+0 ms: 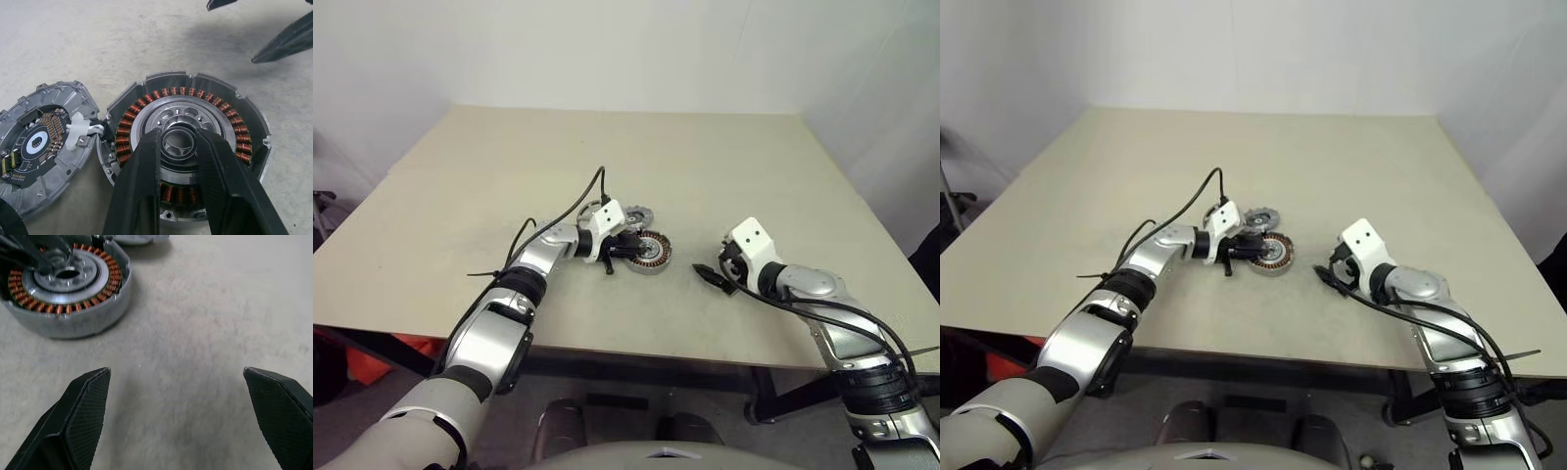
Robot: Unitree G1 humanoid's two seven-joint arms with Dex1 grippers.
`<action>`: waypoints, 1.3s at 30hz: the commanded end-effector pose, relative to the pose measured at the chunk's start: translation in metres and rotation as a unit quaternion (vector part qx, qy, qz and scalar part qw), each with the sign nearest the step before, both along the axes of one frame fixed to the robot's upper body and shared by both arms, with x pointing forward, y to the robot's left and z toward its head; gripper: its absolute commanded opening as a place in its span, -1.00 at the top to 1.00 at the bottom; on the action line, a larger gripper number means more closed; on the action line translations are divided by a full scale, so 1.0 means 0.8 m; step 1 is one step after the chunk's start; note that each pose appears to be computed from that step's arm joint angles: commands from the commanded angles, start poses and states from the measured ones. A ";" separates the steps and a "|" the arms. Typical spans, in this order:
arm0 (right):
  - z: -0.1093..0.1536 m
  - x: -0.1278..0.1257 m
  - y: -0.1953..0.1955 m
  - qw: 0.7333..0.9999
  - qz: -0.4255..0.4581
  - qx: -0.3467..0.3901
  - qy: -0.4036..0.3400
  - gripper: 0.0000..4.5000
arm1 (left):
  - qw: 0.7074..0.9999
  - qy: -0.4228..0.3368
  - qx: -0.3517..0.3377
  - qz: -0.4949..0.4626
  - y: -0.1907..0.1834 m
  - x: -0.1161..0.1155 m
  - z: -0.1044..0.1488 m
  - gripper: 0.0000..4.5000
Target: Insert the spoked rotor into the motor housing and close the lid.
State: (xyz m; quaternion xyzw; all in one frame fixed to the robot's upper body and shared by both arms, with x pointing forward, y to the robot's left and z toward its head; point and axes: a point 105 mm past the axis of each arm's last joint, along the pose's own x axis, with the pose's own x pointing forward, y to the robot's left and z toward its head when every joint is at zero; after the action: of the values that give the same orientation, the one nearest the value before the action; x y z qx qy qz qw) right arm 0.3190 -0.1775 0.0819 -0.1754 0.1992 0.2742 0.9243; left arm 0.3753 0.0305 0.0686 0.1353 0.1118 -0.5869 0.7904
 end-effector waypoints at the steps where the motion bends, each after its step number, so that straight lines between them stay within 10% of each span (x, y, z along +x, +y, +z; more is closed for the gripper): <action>1: 0.016 0.007 0.006 1.000 0.007 0.006 -0.024 -1.00 | 1.000 -0.018 -0.014 0.009 0.000 0.009 0.016 0.66; 30: 0.011 0.005 0.011 1.000 0.007 0.011 -0.023 -1.00 | 1.000 0.003 -0.016 -0.014 -0.019 0.002 0.013 0.66; 35: 0.012 0.006 0.011 1.000 0.007 0.012 -0.025 -1.00 | 1.000 -0.011 -0.008 0.007 -0.015 0.009 0.013 -0.04; 39: 0.014 0.006 0.013 0.999 0.010 0.013 -0.029 -1.00 | 1.000 -0.015 -0.019 0.004 -0.016 0.009 0.019 -0.04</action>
State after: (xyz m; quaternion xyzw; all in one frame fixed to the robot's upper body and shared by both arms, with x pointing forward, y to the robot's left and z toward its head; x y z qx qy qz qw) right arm 0.3214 -0.1730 0.0801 -0.1659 0.1965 0.2750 0.9264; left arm 0.3768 0.0184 0.0678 0.1268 0.1163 -0.5858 0.7920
